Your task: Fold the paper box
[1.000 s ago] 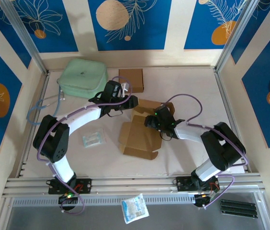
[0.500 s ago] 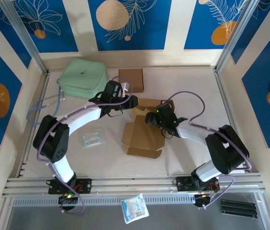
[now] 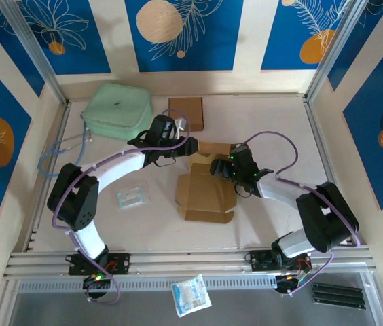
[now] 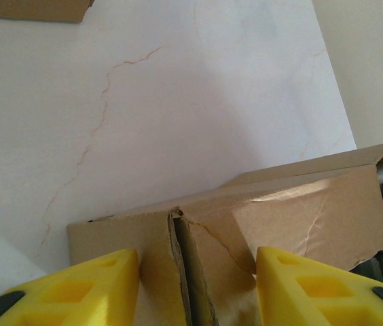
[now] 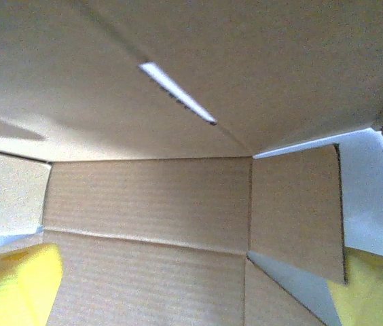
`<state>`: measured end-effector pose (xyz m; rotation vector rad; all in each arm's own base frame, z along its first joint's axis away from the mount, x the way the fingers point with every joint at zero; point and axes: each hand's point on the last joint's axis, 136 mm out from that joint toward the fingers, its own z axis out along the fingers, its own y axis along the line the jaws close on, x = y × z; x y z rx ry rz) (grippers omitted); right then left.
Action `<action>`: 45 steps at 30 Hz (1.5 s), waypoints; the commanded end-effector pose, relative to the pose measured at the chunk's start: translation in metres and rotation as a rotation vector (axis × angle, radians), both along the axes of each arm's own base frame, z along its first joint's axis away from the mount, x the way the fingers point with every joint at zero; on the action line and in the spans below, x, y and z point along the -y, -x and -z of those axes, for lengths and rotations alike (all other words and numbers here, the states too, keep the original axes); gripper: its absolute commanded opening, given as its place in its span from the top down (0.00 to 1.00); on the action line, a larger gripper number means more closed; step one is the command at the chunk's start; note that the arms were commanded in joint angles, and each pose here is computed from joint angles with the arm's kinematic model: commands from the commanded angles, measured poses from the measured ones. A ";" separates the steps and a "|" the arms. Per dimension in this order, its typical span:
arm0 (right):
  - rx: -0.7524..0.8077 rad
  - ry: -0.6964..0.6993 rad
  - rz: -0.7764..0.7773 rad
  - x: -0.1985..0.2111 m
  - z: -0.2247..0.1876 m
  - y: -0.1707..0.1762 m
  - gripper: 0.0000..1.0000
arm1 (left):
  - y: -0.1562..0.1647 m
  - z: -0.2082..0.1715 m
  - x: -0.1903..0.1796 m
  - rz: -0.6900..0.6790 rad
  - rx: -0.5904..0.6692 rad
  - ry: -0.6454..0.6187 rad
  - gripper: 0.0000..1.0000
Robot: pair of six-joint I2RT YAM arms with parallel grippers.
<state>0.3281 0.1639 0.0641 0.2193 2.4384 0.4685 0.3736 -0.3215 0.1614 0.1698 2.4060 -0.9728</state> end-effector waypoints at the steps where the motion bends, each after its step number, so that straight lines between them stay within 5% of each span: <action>1: 0.046 -0.010 -0.036 0.000 -0.012 -0.003 0.01 | 0.011 0.009 -0.001 0.031 -0.040 -0.046 0.52; 15: 0.070 -0.168 -0.129 -0.027 -0.023 -0.008 0.02 | 0.010 0.007 0.003 0.036 -0.036 -0.047 0.52; 32: 0.040 -0.201 -0.176 -0.047 -0.023 0.003 0.03 | 0.011 0.006 0.005 0.038 -0.028 -0.053 0.53; 45: 0.081 -0.129 -0.160 -0.002 -0.088 0.076 0.01 | 0.003 -0.034 -0.013 -0.025 0.086 -0.110 0.33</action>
